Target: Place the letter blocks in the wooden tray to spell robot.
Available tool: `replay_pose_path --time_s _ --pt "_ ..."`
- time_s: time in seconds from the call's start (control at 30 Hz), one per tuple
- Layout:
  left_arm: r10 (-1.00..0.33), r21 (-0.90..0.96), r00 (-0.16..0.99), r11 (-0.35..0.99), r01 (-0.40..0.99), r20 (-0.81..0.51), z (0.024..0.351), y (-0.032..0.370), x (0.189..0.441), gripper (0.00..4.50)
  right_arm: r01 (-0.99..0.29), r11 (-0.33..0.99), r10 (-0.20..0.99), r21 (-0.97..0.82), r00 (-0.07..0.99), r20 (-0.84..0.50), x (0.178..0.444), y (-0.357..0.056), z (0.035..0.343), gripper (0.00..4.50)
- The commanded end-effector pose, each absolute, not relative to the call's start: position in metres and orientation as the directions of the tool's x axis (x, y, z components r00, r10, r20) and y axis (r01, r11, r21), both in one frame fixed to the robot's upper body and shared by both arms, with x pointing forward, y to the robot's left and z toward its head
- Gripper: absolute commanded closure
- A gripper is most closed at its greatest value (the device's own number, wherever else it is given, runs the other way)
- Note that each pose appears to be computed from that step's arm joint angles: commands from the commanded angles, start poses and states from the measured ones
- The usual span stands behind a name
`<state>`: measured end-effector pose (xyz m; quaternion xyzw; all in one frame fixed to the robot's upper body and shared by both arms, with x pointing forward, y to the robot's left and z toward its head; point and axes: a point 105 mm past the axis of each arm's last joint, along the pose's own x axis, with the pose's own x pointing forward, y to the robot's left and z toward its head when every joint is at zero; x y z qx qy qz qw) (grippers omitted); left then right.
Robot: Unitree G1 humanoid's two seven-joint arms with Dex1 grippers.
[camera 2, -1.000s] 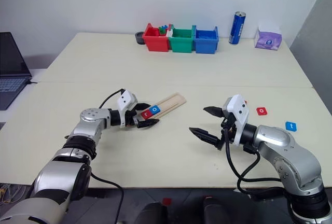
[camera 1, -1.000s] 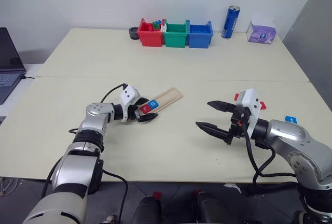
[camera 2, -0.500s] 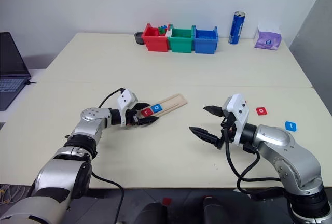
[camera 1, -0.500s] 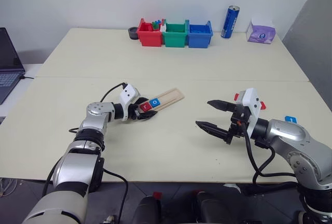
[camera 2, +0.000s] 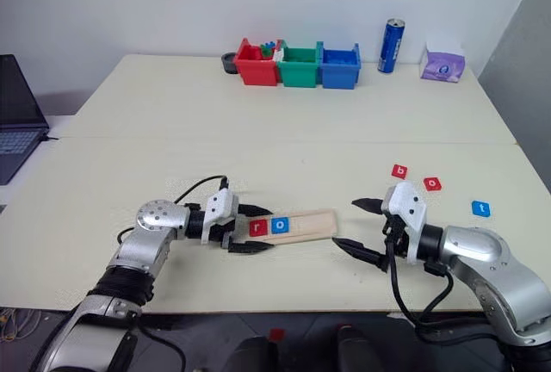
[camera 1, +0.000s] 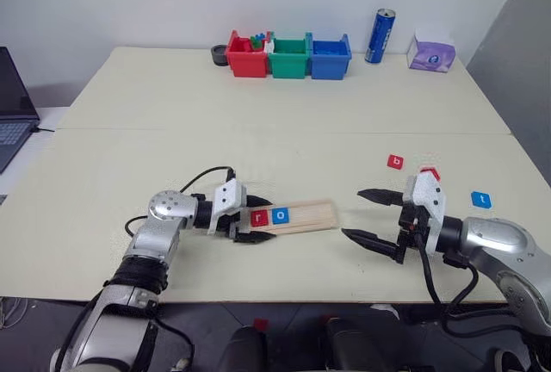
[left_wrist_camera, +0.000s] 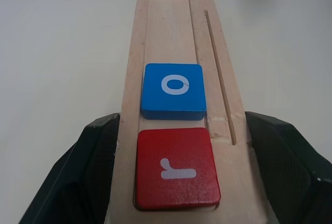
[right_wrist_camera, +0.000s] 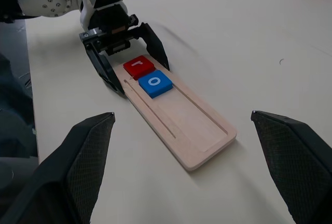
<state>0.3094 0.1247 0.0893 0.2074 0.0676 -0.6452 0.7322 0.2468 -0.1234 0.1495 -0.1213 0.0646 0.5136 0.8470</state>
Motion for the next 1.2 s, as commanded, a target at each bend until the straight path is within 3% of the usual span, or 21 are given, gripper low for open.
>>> replay_pose_path --time_s 0.03,0.5,1.2 --pt "-0.929 0.25 0.136 0.049 0.967 -0.343 0.102 0.116 0.302 1.1 -0.891 0.416 0.865 -0.183 0.45 -0.224 0.242 -0.125 0.155 0.0" --pt "-0.911 0.193 0.098 0.021 0.981 -0.401 0.08 0.118 0.306 1.1 -0.896 0.4 0.872 -0.191 0.436 -0.221 0.242 -0.124 0.154 0.0" --pt "-0.898 0.184 0.068 -0.015 0.983 -0.435 0.076 0.127 0.309 1.1 -0.893 0.41 0.871 -0.187 0.444 -0.209 0.24 -0.122 0.154 0.0"
